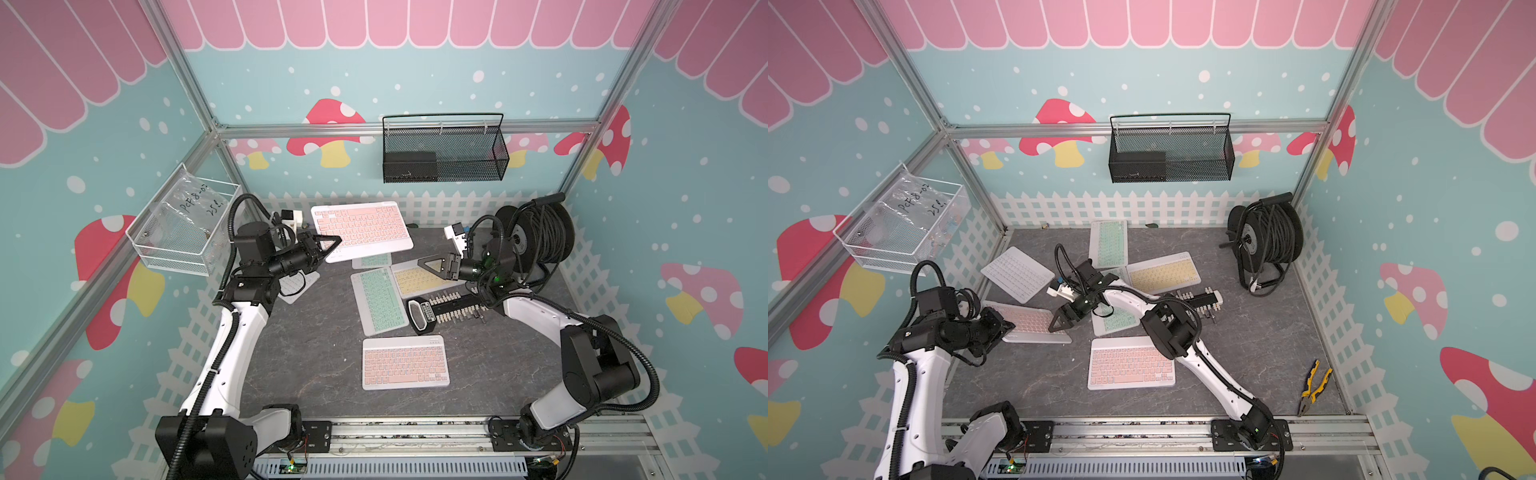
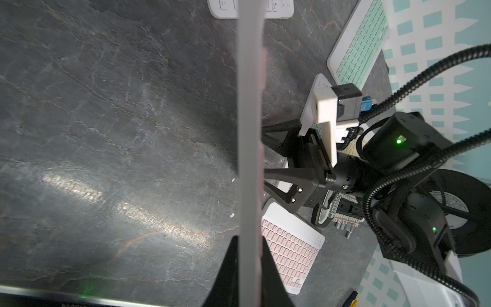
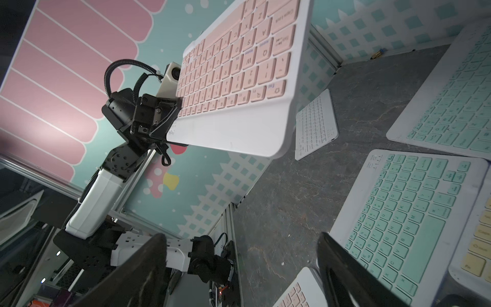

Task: Stack the numeric keypads
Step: Place the numeric keypad at the numeric keypad.

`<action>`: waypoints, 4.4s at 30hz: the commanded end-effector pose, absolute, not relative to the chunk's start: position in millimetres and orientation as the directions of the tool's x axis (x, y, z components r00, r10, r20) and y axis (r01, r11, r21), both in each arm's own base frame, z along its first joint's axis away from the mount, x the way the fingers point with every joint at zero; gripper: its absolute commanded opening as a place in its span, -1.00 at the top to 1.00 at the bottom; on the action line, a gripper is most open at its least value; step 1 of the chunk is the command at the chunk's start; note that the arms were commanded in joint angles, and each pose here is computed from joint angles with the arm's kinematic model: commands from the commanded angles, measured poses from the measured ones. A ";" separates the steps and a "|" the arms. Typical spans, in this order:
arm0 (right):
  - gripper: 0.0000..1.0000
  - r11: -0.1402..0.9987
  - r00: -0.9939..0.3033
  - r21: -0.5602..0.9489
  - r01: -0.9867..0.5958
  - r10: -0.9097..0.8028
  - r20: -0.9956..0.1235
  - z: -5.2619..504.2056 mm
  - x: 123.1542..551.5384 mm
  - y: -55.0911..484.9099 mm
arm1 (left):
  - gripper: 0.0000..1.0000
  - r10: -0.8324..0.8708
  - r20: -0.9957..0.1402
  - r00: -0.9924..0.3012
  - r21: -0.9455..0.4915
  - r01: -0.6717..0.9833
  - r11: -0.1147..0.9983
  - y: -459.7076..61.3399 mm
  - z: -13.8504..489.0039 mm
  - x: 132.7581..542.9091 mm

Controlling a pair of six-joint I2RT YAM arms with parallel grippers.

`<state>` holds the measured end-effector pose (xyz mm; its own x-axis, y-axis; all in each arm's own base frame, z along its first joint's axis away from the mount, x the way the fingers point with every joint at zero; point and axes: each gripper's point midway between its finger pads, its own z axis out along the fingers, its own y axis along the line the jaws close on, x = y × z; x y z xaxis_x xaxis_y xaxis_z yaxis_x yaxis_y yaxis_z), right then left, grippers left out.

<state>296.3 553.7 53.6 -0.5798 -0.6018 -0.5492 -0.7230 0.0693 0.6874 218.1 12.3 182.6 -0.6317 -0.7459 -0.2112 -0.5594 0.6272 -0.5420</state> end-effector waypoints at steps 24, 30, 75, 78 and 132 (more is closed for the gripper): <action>-0.93 0.269 -0.648 0.610 -0.745 -0.080 -0.757 318.6 416.3 389.4 | 1.00 -0.555 -0.499 -0.665 -0.802 0.112 0.586 -45.9 364.6 269.6; -0.90 0.095 -0.678 0.675 -0.732 0.000 -0.735 324.2 380.2 314.4 | 1.00 -0.529 -0.519 -0.672 -0.833 0.258 0.489 -64.1 384.5 285.6; -0.66 -0.097 -0.852 0.914 -0.393 0.413 -0.323 325.1 368.2 363.4 | 1.00 -0.903 -0.399 -0.159 -0.917 0.038 0.398 -107.6 379.3 358.0; -0.64 -0.121 -0.856 0.915 -0.384 0.418 -0.304 326.9 373.7 372.6 | 1.00 -0.897 -0.404 -0.180 -0.914 0.042 0.403 -119.4 377.8 357.6; 1.00 -0.280 -0.928 0.944 -0.174 0.366 -0.062 293.9 376.8 425.4 | -0.50 -0.869 -0.463 -0.173 -0.882 -0.004 0.471 -111.7 357.5 323.4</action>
